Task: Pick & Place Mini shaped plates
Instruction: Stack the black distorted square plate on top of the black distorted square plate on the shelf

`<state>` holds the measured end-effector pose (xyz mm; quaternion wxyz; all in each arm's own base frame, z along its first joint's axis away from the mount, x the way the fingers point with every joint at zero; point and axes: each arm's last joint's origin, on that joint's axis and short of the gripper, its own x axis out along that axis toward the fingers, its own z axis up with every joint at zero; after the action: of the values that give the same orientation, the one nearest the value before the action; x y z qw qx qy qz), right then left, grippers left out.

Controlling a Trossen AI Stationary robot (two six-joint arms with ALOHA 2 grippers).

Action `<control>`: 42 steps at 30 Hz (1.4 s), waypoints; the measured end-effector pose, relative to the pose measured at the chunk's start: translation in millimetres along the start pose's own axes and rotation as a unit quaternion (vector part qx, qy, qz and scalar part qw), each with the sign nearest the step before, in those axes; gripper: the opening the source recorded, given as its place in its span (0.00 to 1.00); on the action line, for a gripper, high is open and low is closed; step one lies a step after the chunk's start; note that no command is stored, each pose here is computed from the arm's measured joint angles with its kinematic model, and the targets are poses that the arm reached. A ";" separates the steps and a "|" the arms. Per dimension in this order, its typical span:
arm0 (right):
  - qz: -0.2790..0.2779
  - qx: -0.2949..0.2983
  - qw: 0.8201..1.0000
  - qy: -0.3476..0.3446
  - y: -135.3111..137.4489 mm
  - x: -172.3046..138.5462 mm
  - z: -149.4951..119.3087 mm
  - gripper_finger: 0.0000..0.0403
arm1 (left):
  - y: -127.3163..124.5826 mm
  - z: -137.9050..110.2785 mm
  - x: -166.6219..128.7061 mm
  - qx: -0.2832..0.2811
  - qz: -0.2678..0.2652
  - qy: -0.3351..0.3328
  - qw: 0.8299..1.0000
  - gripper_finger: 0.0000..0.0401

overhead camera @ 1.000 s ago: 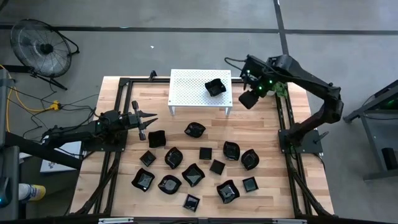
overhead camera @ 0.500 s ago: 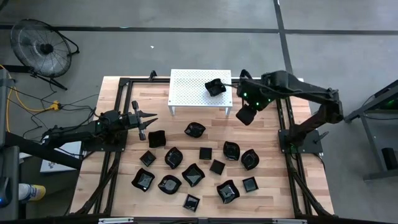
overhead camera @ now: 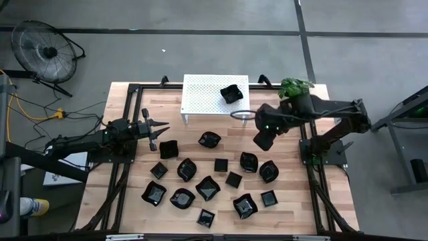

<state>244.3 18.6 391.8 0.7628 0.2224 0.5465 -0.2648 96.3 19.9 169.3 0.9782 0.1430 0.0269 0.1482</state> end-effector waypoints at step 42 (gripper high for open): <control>0.212 0.160 0.960 0.085 92.8 151.5 -130.6 0.33 | 0.0 0.1 0.0 0.000 0.000 0.000 1.000 0.18</control>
<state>250.6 147.0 212.6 0.7067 0.4741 0.4999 -0.1608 96.3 19.9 169.5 0.9782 0.1430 0.0266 0.1482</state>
